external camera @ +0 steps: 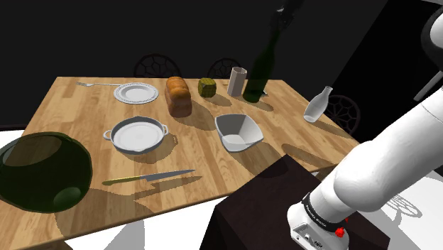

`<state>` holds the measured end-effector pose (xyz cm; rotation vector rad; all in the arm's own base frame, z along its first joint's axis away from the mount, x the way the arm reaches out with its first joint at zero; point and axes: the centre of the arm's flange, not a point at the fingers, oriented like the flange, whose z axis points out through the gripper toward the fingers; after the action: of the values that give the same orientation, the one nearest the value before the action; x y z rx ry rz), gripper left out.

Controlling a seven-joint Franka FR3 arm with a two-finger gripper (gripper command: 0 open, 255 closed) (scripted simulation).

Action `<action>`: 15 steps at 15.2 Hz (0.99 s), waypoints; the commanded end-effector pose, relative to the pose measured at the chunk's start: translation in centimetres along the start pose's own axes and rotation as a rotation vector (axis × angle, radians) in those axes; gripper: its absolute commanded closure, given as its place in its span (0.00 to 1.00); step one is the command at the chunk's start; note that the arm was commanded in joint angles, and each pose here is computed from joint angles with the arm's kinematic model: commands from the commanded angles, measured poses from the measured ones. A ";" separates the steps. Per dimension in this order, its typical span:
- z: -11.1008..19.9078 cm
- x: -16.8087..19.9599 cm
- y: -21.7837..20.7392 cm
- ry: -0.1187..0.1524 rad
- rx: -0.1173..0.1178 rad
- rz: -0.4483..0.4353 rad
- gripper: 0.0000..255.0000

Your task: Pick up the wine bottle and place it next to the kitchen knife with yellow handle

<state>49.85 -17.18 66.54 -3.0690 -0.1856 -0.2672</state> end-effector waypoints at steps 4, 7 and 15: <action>-2.8 -2.0 -5.7 0.000 -0.001 0.001 1.00; -4.5 -3.1 -9.1 0.000 -0.001 0.001 1.00; -9.0 -6.2 -18.1 0.000 -0.001 0.001 1.00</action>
<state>40.78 -1.42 74.52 -3.0692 -0.1862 -0.2680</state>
